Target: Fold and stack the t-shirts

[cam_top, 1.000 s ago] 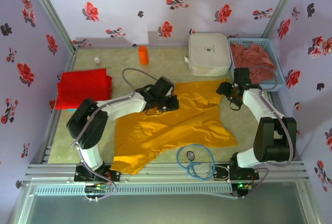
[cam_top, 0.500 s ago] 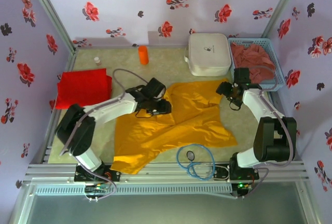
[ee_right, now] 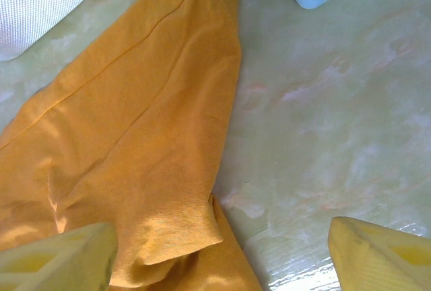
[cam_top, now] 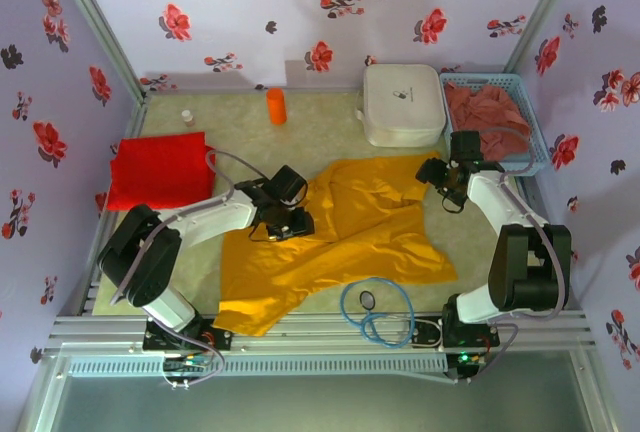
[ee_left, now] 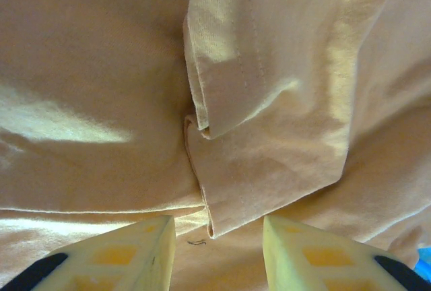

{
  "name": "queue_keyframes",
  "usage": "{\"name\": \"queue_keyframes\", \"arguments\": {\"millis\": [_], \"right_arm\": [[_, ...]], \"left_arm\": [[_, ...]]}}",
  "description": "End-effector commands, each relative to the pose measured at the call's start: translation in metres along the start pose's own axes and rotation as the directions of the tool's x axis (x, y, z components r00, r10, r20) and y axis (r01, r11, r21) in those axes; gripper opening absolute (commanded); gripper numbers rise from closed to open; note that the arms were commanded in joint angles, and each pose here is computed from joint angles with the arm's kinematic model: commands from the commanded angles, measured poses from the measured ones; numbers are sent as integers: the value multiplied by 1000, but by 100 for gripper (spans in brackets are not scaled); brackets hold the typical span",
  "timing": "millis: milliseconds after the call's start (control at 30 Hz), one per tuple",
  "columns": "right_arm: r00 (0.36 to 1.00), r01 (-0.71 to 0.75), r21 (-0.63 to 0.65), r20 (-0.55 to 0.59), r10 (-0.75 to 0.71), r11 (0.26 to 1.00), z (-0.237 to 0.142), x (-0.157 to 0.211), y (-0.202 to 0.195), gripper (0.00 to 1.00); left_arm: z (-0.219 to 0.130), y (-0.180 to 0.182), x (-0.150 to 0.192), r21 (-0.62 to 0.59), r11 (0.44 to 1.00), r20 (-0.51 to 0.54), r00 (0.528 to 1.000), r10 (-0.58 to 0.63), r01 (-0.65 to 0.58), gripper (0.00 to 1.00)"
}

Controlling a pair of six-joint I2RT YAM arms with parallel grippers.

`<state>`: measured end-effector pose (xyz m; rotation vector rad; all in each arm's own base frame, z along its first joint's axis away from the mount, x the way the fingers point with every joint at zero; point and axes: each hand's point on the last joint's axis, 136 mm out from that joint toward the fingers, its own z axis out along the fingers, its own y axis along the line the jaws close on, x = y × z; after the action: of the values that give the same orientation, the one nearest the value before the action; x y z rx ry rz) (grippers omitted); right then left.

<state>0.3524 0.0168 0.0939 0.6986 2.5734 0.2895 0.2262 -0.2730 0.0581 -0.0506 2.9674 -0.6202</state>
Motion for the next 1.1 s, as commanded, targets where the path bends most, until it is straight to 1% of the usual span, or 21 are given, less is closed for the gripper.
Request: {"name": "queue_keyframes", "arguments": {"millis": [0, 267, 700, 1067], "right_arm": [[1000, 0, 7, -12, 0, 1000, 1, 2, -4, 82], [1000, -2, 7, -7, 2, 1000, -1, 1, -3, 82], [1000, 1, 10, -8, -1, 1000, 1, 1, -4, 82], [1000, 1, 11, -7, -1, 1000, 0, 1, -4, 82]], "left_arm": [[8, 1, 6, -7, 1000, -35, 999, -19, 19, 39], [15, -6, 1, 7, 1000, -40, 999, -15, 16, 38], [14, -19, 0, 51, 999, -41, 999, -15, 17, 32], [16, -17, 1, 35, 999, -53, 999, 0, 2, 9]]}}
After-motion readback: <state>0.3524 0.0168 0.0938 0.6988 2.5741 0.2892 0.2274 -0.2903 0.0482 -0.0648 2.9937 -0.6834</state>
